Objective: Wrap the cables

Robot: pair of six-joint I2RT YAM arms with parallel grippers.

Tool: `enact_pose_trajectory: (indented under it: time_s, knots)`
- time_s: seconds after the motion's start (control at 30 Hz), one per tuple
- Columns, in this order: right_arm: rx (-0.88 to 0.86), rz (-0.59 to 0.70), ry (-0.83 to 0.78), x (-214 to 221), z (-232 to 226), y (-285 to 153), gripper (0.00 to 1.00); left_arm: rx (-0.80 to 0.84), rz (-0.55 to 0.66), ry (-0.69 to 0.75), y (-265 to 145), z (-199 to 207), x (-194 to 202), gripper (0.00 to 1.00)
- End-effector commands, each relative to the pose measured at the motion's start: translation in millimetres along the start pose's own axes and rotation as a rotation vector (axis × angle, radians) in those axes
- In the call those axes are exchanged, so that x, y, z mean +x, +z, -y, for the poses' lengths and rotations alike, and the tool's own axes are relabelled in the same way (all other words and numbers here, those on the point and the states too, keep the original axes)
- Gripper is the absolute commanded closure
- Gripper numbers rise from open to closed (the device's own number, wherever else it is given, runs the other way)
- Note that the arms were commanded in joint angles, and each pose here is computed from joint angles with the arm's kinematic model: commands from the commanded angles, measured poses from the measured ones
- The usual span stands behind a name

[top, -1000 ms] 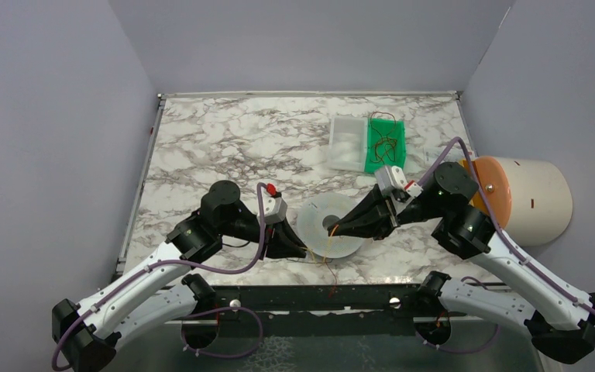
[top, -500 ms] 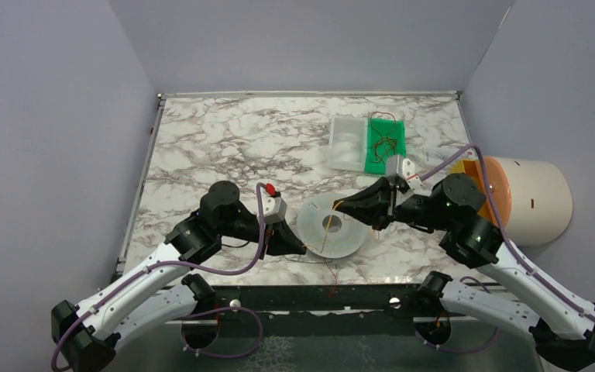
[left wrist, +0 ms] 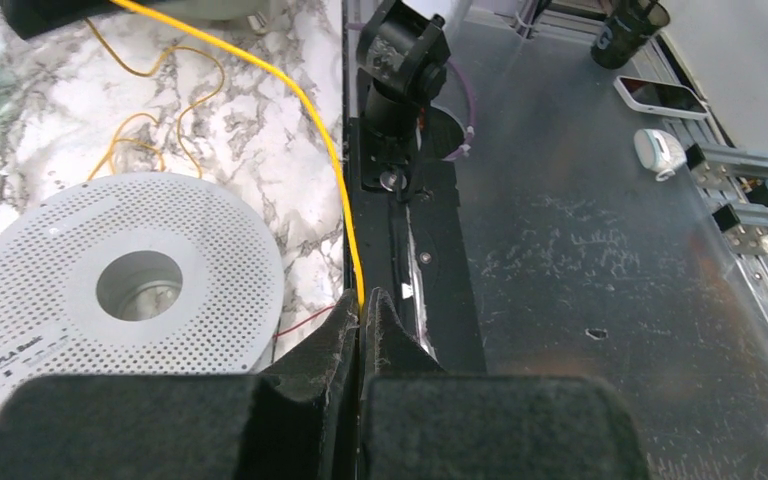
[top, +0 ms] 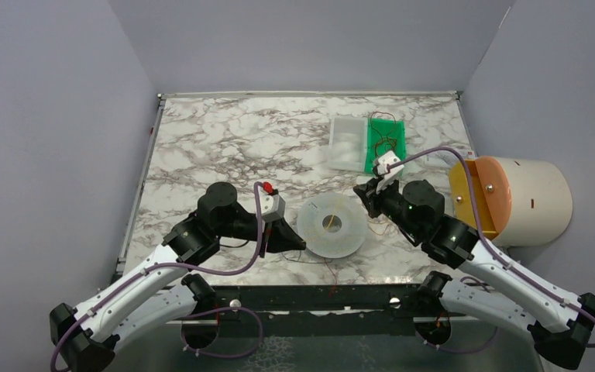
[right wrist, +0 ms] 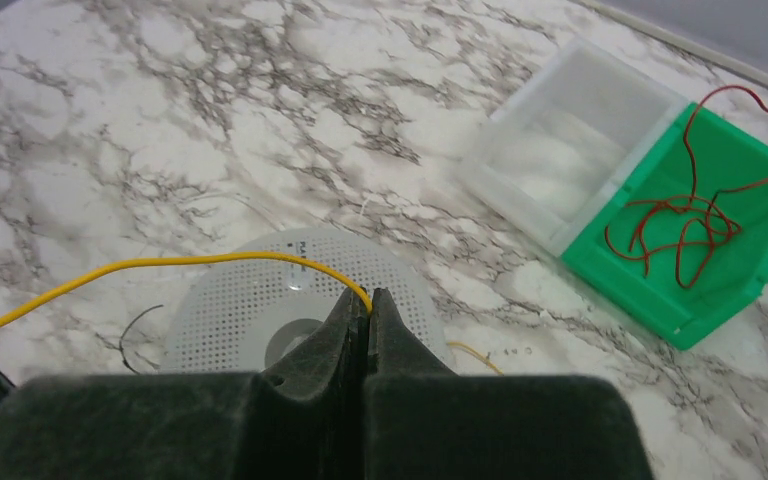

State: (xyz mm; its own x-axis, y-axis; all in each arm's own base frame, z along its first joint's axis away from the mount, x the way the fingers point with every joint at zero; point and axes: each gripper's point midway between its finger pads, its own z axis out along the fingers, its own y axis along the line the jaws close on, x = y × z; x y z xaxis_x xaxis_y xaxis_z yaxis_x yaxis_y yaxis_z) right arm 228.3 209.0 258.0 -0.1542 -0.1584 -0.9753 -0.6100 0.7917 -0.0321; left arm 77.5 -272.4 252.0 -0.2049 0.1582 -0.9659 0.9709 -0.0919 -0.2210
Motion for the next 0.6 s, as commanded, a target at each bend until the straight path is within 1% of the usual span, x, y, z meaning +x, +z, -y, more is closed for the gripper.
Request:
enact_pose_trajectory:
  time_s: [0.0, 0.07, 0.3, 0.4, 0.57]
  knots:
    - [0.126, -0.076, 0.013, 33, 21, -2, 0.99, -0.068, 0.064, 0.049, -5, -4, -22, 1.00]
    - [0.091, -0.086, 0.036, 42, 14, -2, 0.93, -0.093, 0.083, 0.047, -6, -7, -29, 1.00]
    - [-0.099, -0.083, 0.027, 52, -18, -4, 0.56, -0.130, 0.110, -0.012, -5, -12, -47, 1.00]
    - [-0.198, -0.066, 0.009, 51, -34, -6, 0.49, -0.179, 0.126, -0.043, -6, -18, -56, 1.00]
    - [-0.285, 0.002, -0.001, 41, -47, -14, 0.39, -0.289, 0.118, -0.104, -10, -36, -58, 1.00]
